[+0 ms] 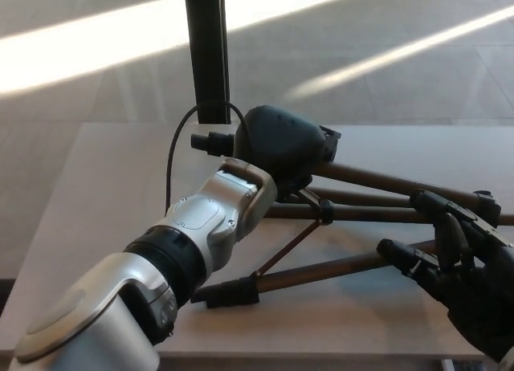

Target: Use both hands of the robot to pick up the tripod lying in the middle of the desk and make it stand upright on the desk

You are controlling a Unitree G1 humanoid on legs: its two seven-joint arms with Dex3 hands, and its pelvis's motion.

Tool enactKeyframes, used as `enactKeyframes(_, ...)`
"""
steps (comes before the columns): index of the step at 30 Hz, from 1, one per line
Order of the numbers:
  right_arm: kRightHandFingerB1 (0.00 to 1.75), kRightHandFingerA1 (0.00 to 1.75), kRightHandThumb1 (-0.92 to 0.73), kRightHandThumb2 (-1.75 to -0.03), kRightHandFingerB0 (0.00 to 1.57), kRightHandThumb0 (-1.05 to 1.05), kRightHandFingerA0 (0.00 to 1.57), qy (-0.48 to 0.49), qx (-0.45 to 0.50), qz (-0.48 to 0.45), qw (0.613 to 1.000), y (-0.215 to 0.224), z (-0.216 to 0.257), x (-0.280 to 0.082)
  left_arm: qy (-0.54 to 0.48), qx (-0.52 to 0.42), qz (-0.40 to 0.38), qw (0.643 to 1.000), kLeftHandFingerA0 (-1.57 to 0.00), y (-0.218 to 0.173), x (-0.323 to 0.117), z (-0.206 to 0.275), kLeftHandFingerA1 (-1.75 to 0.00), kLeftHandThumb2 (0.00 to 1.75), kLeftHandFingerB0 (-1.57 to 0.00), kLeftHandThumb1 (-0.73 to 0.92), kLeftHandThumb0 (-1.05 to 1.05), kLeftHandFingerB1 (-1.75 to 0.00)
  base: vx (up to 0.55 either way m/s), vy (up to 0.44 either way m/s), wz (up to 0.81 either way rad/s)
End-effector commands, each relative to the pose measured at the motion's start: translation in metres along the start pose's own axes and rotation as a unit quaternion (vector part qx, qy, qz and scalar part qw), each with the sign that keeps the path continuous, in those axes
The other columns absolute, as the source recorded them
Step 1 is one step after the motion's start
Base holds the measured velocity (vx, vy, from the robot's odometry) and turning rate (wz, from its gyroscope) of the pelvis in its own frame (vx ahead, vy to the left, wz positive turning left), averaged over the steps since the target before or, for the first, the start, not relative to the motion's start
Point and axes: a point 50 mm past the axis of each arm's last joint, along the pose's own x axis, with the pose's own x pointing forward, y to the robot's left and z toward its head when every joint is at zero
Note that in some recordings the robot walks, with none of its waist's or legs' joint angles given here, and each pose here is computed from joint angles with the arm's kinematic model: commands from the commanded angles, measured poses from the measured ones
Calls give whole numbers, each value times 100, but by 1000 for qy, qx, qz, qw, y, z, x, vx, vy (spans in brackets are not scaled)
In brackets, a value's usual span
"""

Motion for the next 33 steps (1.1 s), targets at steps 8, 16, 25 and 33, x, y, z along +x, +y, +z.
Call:
enactKeyframes(8,44,71,-75,-60,47,-43,45,115,101,-80,985,9,-41,-19,19,105,-3,994,-84,28,8,-22,-170,66,-66,74,-33,-89,0,0,0)
enactKeyframes(16,48,71,-76,-63,53,-47,54,155,141,-95,973,27,-59,-23,31,104,29,994,-86,55,15,-25,-164,70,-77,77,-37,-117,0,0,0)
enactKeyframes(25,42,57,-78,-63,37,-57,43,138,195,-93,967,33,-55,-6,11,65,50,997,-87,64,18,-17,-153,74,-77,75,-31,-98,0,0,0)
enactKeyframes(33,51,59,-59,-96,22,-60,33,85,213,-73,971,37,-27,25,27,56,24,998,-91,49,13,-20,-158,79,-88,66,-30,-106,0,0,0)
